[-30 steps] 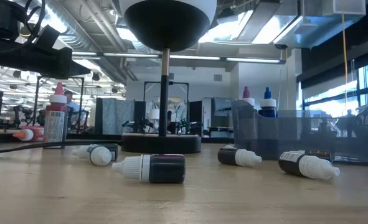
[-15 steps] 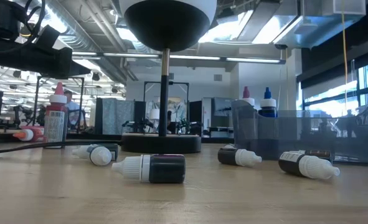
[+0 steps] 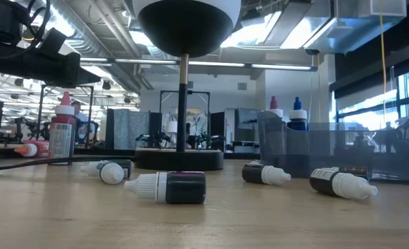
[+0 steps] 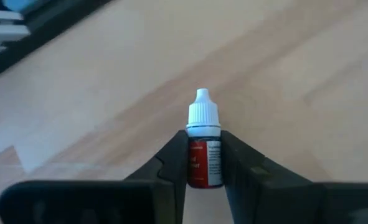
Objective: Pick & Place food coloring
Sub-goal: Put the small right red food coloring bottle into the black container, then put the small brown food coloring bottle into the black container
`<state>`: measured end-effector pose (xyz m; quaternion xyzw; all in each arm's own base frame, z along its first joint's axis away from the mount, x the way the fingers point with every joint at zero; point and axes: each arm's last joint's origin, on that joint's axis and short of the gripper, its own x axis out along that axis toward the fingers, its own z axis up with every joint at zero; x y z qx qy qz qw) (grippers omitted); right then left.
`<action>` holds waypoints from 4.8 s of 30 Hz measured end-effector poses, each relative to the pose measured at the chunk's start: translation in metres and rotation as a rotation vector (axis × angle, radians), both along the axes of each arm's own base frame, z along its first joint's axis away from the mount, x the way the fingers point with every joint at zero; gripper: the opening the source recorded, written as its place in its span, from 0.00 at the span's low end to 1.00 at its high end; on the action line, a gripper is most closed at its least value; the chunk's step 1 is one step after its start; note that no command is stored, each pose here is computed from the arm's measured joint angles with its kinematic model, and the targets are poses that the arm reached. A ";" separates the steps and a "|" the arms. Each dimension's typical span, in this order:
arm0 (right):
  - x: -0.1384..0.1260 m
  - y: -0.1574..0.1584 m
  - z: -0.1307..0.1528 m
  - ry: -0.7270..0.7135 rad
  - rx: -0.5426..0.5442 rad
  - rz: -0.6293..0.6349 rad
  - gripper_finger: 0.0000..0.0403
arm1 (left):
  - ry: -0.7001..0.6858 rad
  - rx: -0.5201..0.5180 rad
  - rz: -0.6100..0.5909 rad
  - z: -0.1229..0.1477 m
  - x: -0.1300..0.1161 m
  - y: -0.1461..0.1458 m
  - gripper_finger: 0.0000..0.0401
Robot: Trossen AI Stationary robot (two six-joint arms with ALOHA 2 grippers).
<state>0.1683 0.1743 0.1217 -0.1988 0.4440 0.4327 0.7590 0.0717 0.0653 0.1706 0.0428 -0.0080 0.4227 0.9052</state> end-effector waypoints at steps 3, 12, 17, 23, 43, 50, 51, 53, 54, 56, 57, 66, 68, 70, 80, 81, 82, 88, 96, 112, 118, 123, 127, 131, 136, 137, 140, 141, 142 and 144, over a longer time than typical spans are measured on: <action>0.001 -0.001 0.015 -0.022 -0.045 -0.030 0.23 | -0.029 -0.024 -0.002 0.000 0.000 0.000 0.03; 0.015 -0.006 0.062 -0.174 -0.217 -0.130 0.21 | -0.052 -0.043 -0.003 0.000 0.000 0.000 0.02; 0.029 -0.010 0.080 -0.379 -0.361 -0.241 0.21 | -0.054 -0.045 -0.004 0.000 0.000 0.000 0.03; 0.044 -0.030 0.083 -0.413 -0.431 -0.389 0.21 | -0.117 -0.098 -0.008 0.000 0.000 0.000 0.03; 0.079 -0.093 0.059 -0.138 -0.159 -0.955 0.21 | -0.153 -0.129 -0.010 0.000 0.000 0.000 0.03; 0.086 -0.097 0.041 -0.095 -0.223 -0.975 0.21 | -0.152 -0.130 -0.021 0.000 0.000 0.000 0.03; 0.086 -0.096 0.039 -0.089 -0.231 -0.973 0.21 | -0.152 -0.130 -0.025 0.000 0.000 0.000 0.03; 0.087 -0.096 0.036 -0.080 -0.240 -0.971 0.21 | -0.152 -0.130 -0.029 0.000 0.000 0.000 0.03; 0.087 -0.096 0.035 -0.078 -0.243 -0.971 0.21 | -0.152 -0.130 -0.029 0.000 0.000 0.000 0.03; 0.087 -0.096 0.035 -0.075 -0.246 -0.970 0.21 | -0.151 -0.130 -0.029 0.000 0.000 0.000 0.02; 0.087 -0.096 0.034 -0.075 -0.247 -0.968 0.22 | -0.151 -0.130 -0.029 0.000 0.000 0.000 0.02; 0.086 -0.094 0.034 -0.026 -0.208 -0.910 0.28 | -0.150 -0.129 -0.029 0.000 0.000 0.000 0.02; 0.086 -0.092 0.034 -0.003 -0.178 -0.867 0.29 | -0.151 -0.129 -0.029 0.000 0.000 0.000 0.03; 0.085 -0.092 0.033 0.014 -0.177 -0.853 0.29 | -0.151 -0.130 -0.029 0.000 0.000 0.000 0.03; 0.093 -0.093 0.049 0.009 -0.185 -0.852 0.29 | -0.150 -0.129 -0.029 0.000 0.000 0.000 0.03; 0.095 -0.092 0.054 0.012 -0.191 -0.848 0.29 | -0.151 -0.129 -0.029 0.000 0.000 0.000 0.03; 0.097 -0.092 0.059 0.013 -0.195 -0.843 0.29 | -0.151 -0.129 -0.029 0.000 0.000 0.000 0.03; 0.108 -0.081 0.083 -0.024 -0.133 -0.782 0.29 | -0.150 -0.129 -0.029 0.000 0.000 0.000 0.02; 0.105 -0.060 0.085 -0.026 -0.077 -0.785 0.29 | -0.151 -0.129 -0.029 0.000 0.000 0.000 0.02; 0.123 0.007 0.079 0.125 -0.420 -1.020 0.29 | -0.190 -0.163 -0.032 0.000 0.000 0.000 0.03; 0.131 0.018 0.045 0.211 -0.462 -1.135 0.29 | -0.252 -0.216 -0.036 0.000 0.000 0.000 0.02; 0.133 0.019 0.033 0.200 -0.488 -1.207 0.29 | -0.271 -0.232 -0.037 0.000 0.000 0.000 0.02; 0.135 0.019 0.033 0.189 -0.473 -1.210 0.29 | -0.270 -0.231 -0.037 0.000 0.000 0.000 0.03; 0.135 0.019 0.033 0.189 -0.465 -1.234 0.29 | -0.270 -0.231 -0.037 0.000 0.000 0.000 0.03; 0.136 0.018 0.033 0.194 -0.436 -1.309 0.29 | -0.270 -0.231 -0.037 0.000 0.000 0.000 0.03; 0.136 0.018 0.032 0.195 -0.432 -1.316 0.29 | -0.270 -0.231 -0.037 0.000 0.000 0.000 0.03; 0.136 0.019 0.032 0.196 -0.414 -1.350 0.29 | -0.270 -0.231 -0.037 0.000 0.000 0.000 0.03; 0.136 0.019 0.032 0.197 -0.405 -1.363 0.29 | -0.270 -0.231 -0.037 0.000 0.000 0.000 0.03; 0.136 0.019 0.032 0.197 -0.403 -1.367 0.29 | -0.270 -0.231 -0.037 0.000 0.000 0.000 0.03; 0.137 0.019 0.032 0.194 -0.393 -1.368 0.29 | -0.270 -0.231 -0.037 0.000 0.000 0.000 0.02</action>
